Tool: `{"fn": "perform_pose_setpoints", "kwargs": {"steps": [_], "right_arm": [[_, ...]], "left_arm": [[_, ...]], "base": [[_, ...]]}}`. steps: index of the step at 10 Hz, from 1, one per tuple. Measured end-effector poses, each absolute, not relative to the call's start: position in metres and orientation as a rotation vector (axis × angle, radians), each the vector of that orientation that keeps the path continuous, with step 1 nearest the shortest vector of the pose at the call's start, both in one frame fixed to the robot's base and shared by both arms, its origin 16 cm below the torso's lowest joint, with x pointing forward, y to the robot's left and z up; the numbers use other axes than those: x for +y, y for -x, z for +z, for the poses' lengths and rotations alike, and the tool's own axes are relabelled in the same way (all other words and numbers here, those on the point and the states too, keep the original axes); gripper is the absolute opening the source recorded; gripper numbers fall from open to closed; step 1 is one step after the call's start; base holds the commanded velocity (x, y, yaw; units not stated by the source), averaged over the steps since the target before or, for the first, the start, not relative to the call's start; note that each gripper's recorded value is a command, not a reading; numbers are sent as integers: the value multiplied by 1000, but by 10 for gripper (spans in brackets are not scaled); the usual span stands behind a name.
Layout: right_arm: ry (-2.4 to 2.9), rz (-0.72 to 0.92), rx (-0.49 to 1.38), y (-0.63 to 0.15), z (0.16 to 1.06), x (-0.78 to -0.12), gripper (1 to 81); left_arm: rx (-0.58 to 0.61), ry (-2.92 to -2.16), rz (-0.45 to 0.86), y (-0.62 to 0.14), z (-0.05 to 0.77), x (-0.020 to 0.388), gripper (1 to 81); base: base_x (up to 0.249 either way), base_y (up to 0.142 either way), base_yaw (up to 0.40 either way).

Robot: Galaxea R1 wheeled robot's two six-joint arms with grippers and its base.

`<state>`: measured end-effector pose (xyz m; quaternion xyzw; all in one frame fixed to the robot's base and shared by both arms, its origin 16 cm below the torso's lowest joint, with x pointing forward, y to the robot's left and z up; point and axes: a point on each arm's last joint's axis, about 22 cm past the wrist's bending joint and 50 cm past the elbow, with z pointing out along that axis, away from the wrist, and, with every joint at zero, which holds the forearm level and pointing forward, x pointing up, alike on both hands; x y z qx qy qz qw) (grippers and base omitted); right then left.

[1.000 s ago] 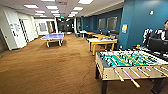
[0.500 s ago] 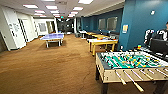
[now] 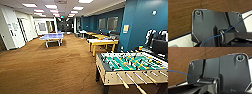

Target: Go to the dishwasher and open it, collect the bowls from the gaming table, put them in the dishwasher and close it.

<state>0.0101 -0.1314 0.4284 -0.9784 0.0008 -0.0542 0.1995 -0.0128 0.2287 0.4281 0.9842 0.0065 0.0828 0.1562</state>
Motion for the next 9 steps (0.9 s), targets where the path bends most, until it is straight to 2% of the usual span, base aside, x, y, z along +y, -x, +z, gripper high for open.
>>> {"fn": "perform_pose_setpoints", "kwargs": {"steps": [2, 9], "right_arm": [[2725, -140, 10, -3, 430, -122, 811], [2730, -145, 4, -5, 429, -126, 811]], "left_arm": [[17, -2832, 235, 16, 428, 240, 811], [18, -2823, 240, 15, 428, 233, 811]], "base": [[118, 0, 0], [118, 0, 0]]}}
